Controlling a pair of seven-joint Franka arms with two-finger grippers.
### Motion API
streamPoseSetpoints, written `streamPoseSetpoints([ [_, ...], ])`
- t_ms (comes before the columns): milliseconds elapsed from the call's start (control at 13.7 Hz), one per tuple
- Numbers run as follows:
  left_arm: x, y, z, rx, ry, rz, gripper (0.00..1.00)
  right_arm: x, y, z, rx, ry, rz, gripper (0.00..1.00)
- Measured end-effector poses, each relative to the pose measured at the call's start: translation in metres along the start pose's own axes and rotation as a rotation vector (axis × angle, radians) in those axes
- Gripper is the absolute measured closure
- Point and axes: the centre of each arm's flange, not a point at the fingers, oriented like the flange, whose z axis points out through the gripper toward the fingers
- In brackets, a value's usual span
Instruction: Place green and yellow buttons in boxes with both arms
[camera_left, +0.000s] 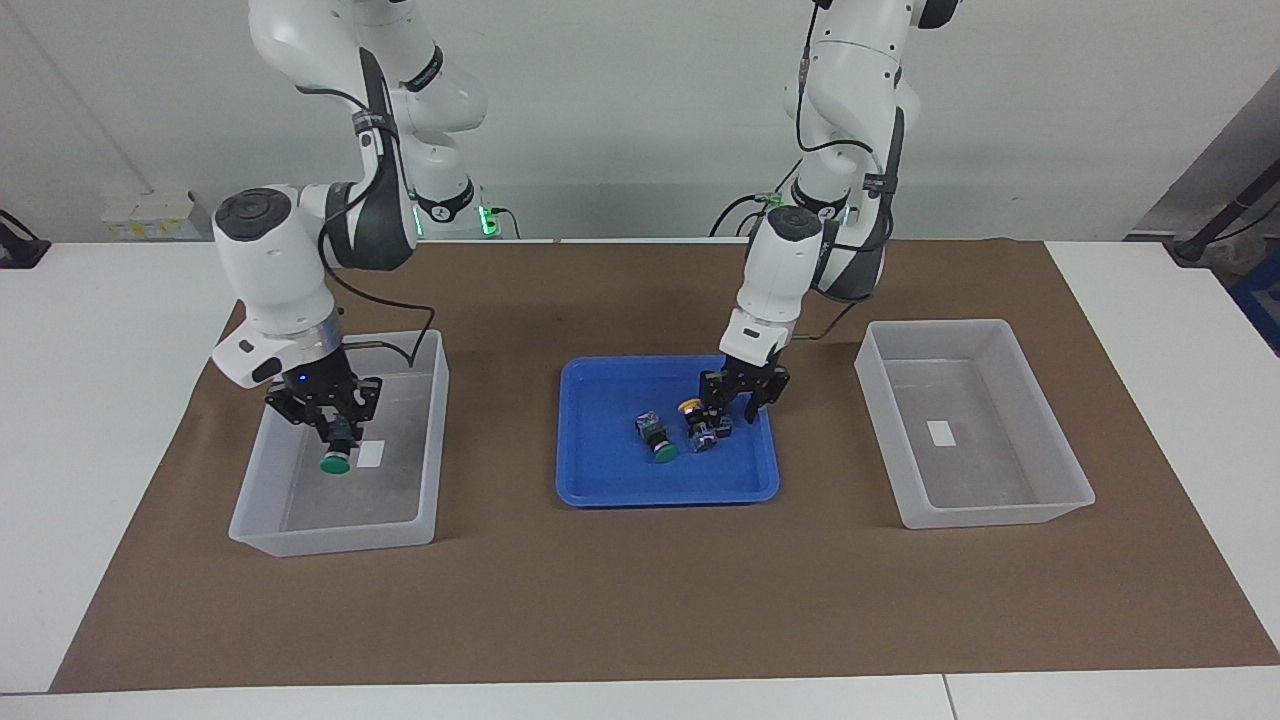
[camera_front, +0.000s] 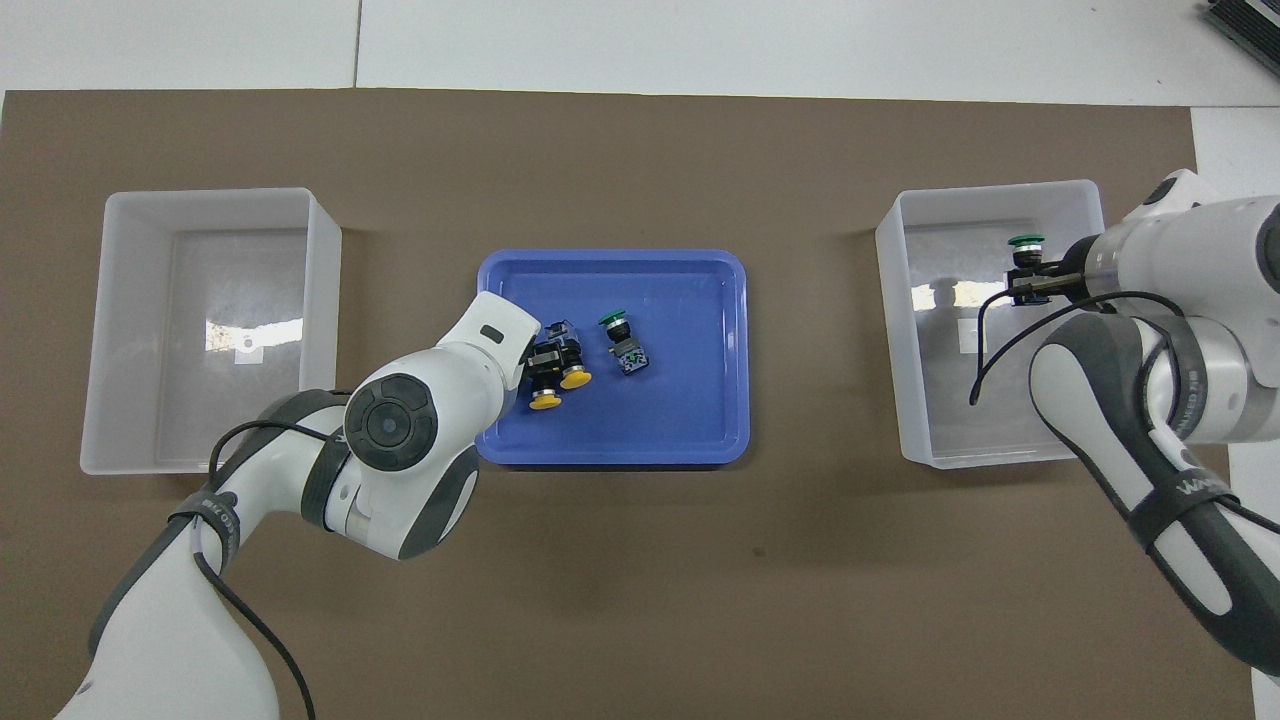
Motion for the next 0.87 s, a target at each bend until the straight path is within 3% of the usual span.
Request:
streamPoseSetpoints([
  [219,-0.001,0.001,0.000,0.000,-0.001,-0.011,0.55,0.003,0.000,0.025,0.003,0.022,0.000,0.60],
  [364,-0.003,0.003,0.000,-0.001,-0.002,-0.013,0.60,0.008,0.000,0.033,0.002,0.048,-0.001,0.60],
  [583,-0.004,0.002,0.002,0.003,-0.006,-0.016,0.87,0.011,0.000,0.043,0.004,0.048,-0.010,0.60],
  [874,-0.004,0.002,0.002,0.010,-0.015,-0.015,0.96,0.009,0.000,0.063,0.009,0.041,-0.009,0.60],
])
